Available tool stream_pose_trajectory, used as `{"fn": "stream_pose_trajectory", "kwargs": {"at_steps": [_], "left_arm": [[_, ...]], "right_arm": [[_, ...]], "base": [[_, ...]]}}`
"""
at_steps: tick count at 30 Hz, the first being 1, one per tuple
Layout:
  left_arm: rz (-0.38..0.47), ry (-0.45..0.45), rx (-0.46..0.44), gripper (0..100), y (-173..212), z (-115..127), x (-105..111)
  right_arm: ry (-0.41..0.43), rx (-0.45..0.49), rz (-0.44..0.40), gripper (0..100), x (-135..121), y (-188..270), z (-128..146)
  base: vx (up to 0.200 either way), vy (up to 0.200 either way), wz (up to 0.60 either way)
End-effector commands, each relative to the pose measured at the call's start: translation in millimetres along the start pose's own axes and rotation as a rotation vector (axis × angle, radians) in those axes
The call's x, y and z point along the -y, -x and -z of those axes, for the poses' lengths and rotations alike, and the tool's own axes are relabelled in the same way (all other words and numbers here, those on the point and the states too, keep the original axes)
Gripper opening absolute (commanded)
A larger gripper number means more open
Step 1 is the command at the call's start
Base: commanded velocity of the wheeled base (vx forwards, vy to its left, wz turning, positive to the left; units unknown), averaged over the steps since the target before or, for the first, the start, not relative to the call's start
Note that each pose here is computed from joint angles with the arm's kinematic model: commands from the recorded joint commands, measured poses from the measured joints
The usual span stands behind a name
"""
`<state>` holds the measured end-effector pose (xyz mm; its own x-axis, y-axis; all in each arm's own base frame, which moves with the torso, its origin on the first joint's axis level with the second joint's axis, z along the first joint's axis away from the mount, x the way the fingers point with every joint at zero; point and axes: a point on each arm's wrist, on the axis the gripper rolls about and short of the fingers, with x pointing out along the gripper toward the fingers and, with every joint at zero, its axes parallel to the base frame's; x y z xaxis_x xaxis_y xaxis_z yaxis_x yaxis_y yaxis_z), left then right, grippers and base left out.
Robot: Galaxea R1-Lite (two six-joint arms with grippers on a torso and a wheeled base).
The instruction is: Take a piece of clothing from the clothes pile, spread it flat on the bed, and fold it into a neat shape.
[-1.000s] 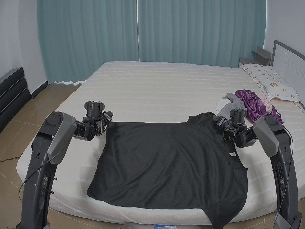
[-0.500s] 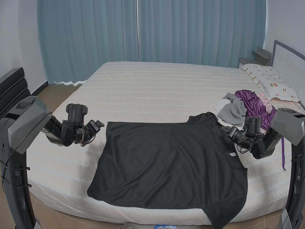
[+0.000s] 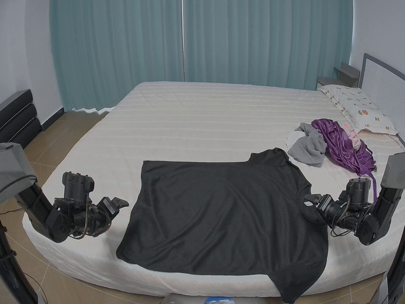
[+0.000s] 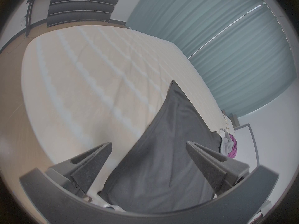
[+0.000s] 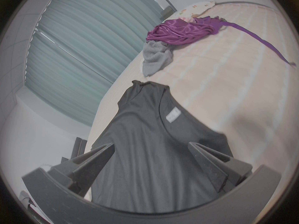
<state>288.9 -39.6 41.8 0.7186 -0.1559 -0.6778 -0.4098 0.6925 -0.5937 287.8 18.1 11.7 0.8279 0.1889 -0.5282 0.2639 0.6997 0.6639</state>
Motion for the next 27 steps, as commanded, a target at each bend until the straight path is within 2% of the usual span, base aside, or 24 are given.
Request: {"fn": "stream_pose_trajectory", "kwargs": {"at_steps": [1, 6, 11, 15, 27], "left_arm": [[0.051, -0.001, -0.011, 100, 36, 21, -8], [0.040, 0.003, -0.046, 100, 38, 30, -12], [0.073, 0.083, -0.081, 100, 39, 32, -9], [0.081, 0.106, -0.100, 100, 39, 35, -7], [0.066, 0.089, -0.120, 100, 40, 43, -10]], "right_arm": [[-0.032, -0.026, -0.055, 100, -4, 39, 13], [-0.030, -0.026, -0.071, 100, -1, 43, 17], [-0.029, -0.041, -0.076, 100, 0, 44, 19], [-0.024, -0.059, -0.080, 100, -1, 44, 24], [-0.026, -0.067, -0.083, 100, -1, 44, 25]], "base": [[-0.200, 0.000, 0.00], [-0.040, 0.000, 0.00], [0.000, 0.000, 0.00], [0.000, -0.200, 0.00], [0.000, -0.183, 0.00]]}}
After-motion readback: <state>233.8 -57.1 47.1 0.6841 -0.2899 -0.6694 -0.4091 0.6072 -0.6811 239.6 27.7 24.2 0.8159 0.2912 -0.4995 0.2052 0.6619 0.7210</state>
